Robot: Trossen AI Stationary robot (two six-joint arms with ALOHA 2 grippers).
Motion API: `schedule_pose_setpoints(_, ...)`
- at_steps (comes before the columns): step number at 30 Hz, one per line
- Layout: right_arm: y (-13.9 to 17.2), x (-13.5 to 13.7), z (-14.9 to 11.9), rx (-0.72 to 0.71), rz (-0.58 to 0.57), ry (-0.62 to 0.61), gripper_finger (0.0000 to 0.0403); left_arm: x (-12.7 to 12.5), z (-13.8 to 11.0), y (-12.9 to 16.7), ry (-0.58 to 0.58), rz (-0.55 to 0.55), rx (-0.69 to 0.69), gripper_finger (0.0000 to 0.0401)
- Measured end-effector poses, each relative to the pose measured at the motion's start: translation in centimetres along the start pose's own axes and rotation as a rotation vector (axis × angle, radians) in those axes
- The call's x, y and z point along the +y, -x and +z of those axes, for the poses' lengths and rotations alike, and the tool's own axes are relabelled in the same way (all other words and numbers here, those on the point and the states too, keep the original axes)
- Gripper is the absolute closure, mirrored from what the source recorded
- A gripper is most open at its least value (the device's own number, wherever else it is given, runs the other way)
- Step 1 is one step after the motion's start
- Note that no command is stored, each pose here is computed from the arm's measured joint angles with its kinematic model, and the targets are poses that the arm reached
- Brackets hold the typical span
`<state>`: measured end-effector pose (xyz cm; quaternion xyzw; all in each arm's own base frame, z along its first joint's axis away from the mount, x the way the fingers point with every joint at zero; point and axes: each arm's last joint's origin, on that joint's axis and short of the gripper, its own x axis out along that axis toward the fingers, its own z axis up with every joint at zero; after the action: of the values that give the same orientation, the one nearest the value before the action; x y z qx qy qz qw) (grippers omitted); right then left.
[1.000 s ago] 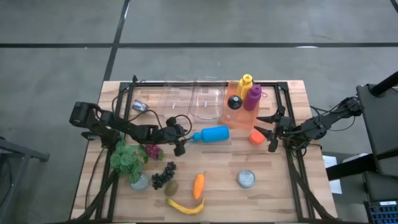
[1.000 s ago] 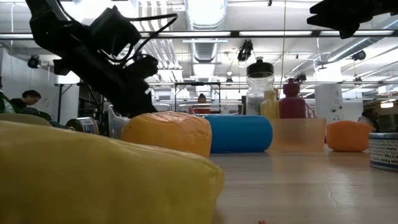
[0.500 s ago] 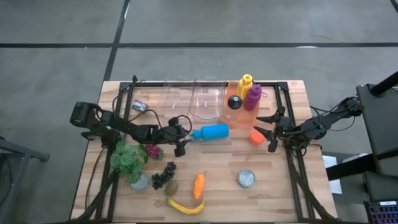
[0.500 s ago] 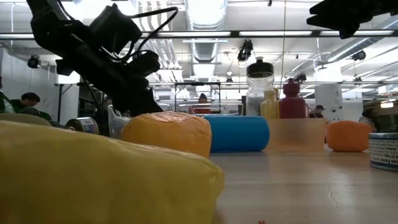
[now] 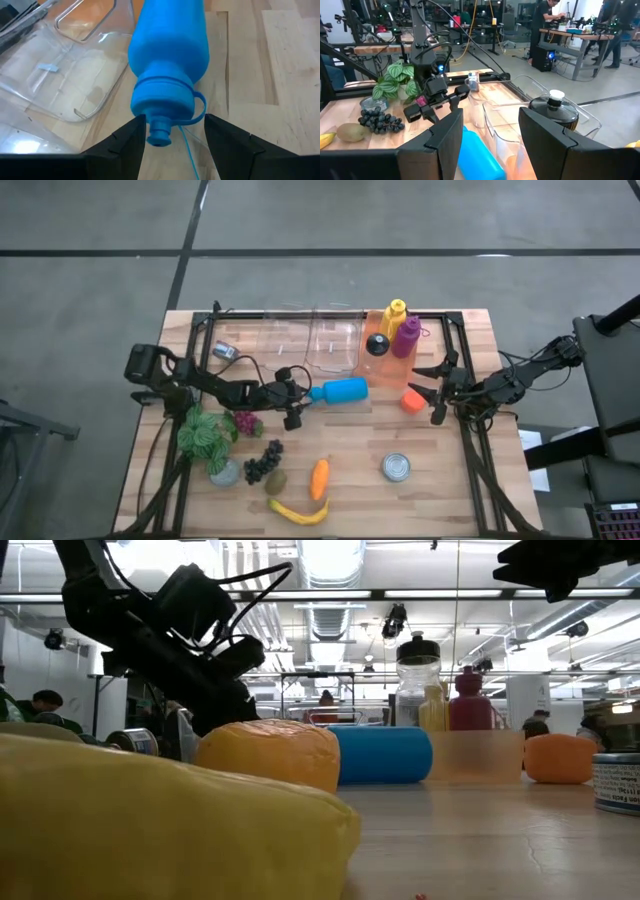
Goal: Pick & Place Food Item
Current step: Put the blue water bottle into the orange bin
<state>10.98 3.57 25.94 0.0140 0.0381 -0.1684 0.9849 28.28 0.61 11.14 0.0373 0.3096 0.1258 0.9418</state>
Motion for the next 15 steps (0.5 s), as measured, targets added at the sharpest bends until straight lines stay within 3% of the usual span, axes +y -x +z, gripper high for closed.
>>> schedule_pose_setpoints(15,0.01,-0.01,0.00,0.000,0.000,0.000,0.0213,-0.19,-0.81,-0.54,0.070,-0.022,0.035,0.0197)
